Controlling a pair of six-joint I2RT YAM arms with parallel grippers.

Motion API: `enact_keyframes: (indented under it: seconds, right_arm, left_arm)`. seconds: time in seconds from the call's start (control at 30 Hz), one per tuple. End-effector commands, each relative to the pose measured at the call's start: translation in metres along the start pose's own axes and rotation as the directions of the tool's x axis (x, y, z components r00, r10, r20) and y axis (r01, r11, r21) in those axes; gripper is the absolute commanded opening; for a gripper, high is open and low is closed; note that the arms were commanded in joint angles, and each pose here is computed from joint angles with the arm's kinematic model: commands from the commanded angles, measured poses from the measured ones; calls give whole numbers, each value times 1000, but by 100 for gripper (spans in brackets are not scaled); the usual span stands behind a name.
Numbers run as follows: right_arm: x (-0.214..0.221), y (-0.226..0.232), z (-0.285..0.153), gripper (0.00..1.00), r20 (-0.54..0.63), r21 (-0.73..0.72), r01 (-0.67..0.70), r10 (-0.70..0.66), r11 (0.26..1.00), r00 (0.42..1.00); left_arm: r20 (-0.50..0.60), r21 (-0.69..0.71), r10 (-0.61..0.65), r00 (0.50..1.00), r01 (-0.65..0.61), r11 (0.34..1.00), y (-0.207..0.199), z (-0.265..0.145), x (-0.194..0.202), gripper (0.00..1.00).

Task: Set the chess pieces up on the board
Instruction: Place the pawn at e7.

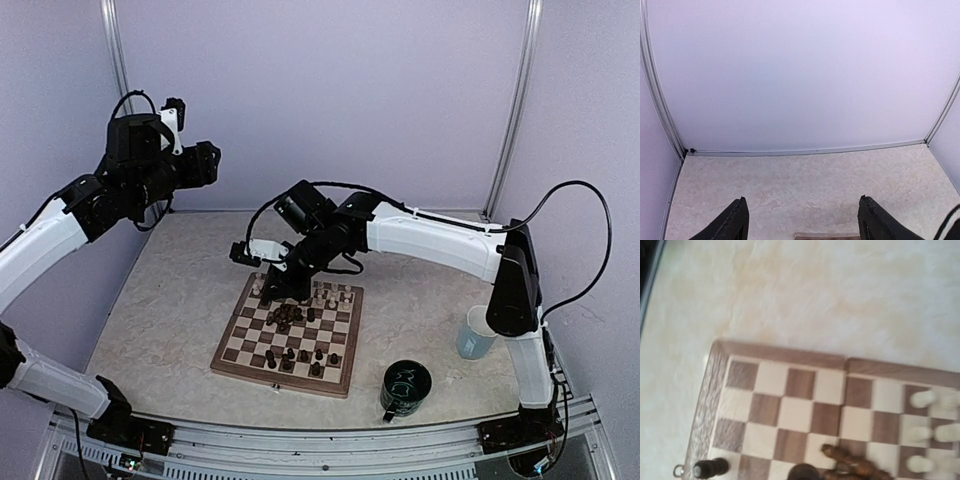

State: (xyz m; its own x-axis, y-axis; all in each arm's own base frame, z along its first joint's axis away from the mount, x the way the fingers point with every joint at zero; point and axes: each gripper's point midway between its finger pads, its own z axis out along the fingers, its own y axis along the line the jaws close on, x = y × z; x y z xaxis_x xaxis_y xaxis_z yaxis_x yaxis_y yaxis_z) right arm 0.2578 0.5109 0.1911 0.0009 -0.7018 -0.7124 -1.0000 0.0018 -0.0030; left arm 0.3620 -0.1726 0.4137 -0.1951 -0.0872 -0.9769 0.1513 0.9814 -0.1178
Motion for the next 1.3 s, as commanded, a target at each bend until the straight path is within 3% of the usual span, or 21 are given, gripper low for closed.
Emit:
enact_keyframes:
  seconds: [0.0,0.27,0.67,1.27]
  right_arm:
    - [25,11,25,0,-151,42,87,-80,995,985]
    - [45,39,53,0,-229,-71,93,-107,993,967]
    - [75,60,75,0,-304,-148,64,-107,987,947]
    - [90,58,87,2,-342,-126,61,-101,990,934]
  left_arm:
    - [-41,-17,-6,999,5,1000,8,29,32,74]
    - [-66,-8,-132,989,132,991,56,43,63,73]
    - [-74,2,-125,989,125,992,55,44,71,73]
    - [-85,16,-121,989,123,992,53,45,74,73]
